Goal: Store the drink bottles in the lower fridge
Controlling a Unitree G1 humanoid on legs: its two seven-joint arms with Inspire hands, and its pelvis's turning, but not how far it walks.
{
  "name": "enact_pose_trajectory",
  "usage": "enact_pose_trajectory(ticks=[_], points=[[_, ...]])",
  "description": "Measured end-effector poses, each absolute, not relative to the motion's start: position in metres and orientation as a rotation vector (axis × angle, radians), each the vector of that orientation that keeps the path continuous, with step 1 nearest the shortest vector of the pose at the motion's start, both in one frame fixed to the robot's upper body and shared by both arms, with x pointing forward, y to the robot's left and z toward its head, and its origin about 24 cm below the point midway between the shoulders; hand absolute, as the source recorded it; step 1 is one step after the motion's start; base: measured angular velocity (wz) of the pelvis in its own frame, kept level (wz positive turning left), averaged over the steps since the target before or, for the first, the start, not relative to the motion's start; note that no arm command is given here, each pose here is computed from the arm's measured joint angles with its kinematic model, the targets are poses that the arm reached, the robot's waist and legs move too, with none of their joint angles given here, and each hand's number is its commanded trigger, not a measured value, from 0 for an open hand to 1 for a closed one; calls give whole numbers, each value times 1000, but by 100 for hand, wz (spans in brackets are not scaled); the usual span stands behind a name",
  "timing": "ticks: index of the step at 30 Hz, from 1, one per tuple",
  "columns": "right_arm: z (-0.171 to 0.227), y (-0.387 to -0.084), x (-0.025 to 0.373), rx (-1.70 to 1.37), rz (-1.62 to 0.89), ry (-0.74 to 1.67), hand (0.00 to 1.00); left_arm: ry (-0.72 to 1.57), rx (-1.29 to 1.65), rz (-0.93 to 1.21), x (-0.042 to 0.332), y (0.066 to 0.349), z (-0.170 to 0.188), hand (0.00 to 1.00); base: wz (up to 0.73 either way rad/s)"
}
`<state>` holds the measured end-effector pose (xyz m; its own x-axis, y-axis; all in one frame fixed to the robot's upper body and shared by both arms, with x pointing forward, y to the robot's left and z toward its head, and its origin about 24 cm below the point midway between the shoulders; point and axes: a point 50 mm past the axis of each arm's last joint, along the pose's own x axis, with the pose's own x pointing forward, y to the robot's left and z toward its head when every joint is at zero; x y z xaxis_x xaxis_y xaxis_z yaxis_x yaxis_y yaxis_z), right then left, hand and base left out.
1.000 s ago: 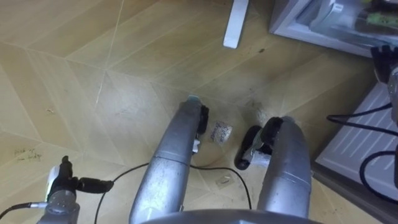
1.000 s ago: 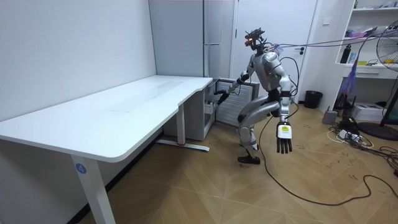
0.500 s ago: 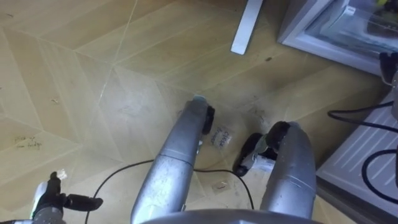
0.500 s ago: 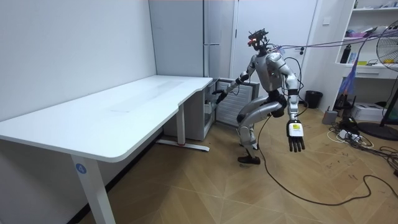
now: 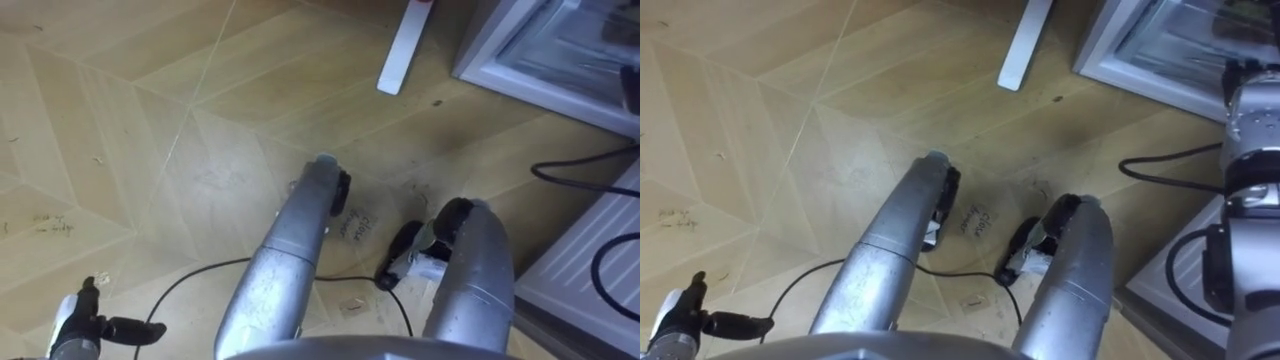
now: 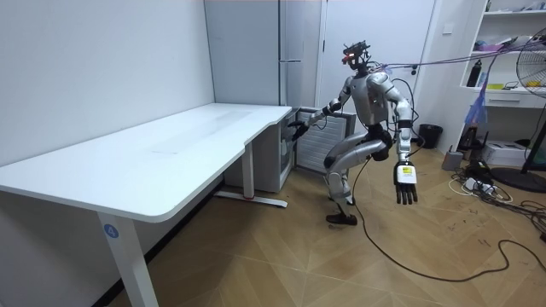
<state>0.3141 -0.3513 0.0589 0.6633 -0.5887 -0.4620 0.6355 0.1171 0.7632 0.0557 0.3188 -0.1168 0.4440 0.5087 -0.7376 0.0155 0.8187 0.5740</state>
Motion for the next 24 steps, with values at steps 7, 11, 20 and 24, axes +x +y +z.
enact_pose_trajectory(ticks=[7, 11, 20, 24], points=[[63, -351, 315, 1146, -890, 36, 0, 1051, 545, 308, 55, 314, -114, 0, 3], [64, -351, 316, 1146, -888, 29, 0, 1040, 542, 299, 56, 312, -113, 0, 3], [76, -349, 324, 1160, -870, 1, 0, 1074, 521, 267, 40, 311, -114, 0, 3], [80, -350, 325, 1161, -877, -11, 0, 1077, 520, 274, 38, 312, -114, 0, 14]])
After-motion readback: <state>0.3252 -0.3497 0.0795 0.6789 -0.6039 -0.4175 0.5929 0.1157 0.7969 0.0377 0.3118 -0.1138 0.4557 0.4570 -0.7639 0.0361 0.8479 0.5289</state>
